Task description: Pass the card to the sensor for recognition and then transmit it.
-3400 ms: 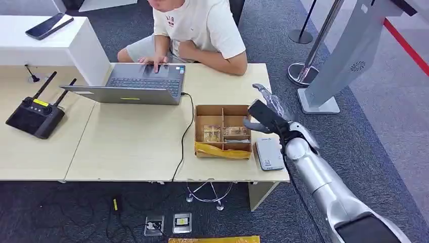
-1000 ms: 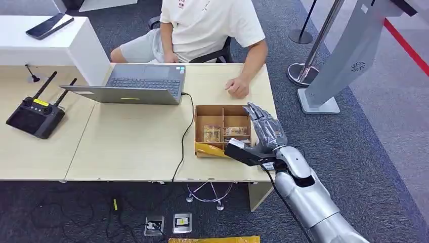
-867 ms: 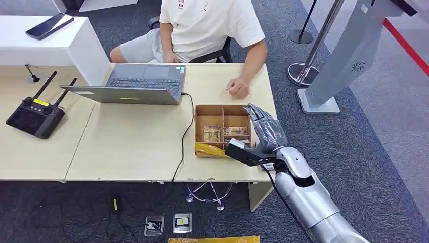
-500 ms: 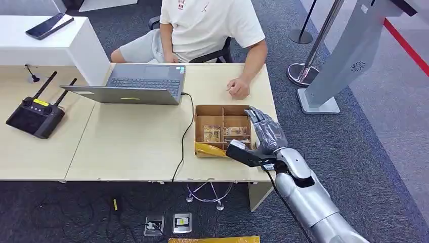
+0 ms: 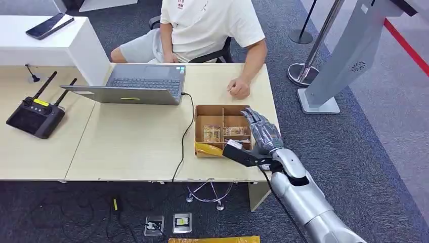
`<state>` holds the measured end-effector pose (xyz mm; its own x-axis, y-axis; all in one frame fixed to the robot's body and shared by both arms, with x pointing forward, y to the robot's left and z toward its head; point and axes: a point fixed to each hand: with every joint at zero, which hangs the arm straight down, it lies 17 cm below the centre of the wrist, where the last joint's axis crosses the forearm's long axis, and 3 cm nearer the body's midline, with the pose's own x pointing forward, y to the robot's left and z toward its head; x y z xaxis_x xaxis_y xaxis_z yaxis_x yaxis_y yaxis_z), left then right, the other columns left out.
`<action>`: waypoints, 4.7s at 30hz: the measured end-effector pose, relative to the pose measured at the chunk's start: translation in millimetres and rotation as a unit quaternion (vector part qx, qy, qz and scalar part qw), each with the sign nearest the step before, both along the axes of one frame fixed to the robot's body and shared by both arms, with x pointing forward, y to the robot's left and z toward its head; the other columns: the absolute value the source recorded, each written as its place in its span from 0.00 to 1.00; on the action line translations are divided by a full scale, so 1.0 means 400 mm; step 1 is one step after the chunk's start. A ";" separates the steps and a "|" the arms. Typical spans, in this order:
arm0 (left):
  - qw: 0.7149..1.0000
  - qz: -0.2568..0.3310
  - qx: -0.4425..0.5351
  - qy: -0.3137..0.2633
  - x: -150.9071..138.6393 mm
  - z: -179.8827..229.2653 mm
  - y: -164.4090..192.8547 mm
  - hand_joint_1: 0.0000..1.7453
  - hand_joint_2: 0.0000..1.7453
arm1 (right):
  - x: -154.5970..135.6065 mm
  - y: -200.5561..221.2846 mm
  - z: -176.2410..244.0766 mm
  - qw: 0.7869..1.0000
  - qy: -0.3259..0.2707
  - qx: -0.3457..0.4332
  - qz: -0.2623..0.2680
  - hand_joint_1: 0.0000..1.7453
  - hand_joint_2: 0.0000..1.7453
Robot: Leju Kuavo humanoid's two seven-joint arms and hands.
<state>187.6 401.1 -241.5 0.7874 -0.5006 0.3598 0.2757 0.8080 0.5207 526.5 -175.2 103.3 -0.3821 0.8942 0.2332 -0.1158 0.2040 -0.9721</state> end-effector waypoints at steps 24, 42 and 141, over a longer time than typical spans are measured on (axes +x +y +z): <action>1.000 -0.007 -0.003 0.002 0.004 0.000 -0.001 0.00 1.00 | 0.003 0.027 -0.036 1.000 0.023 0.010 0.004 0.00 1.00; 1.000 -0.010 -0.004 0.000 0.013 0.002 -0.003 0.00 1.00 | -0.001 0.064 -0.054 0.999 0.045 0.023 0.017 0.84 1.00; 1.000 -0.005 0.006 -0.002 -0.005 0.002 0.013 0.00 1.00 | 0.180 -0.482 0.674 0.906 -0.367 0.157 -0.139 0.00 1.00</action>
<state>185.6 406.2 -240.8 0.7815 -0.5120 0.3566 0.2811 0.7992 0.5313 598.4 -368.2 372.8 -0.3073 0.9133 0.2674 0.6366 0.4061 -0.6556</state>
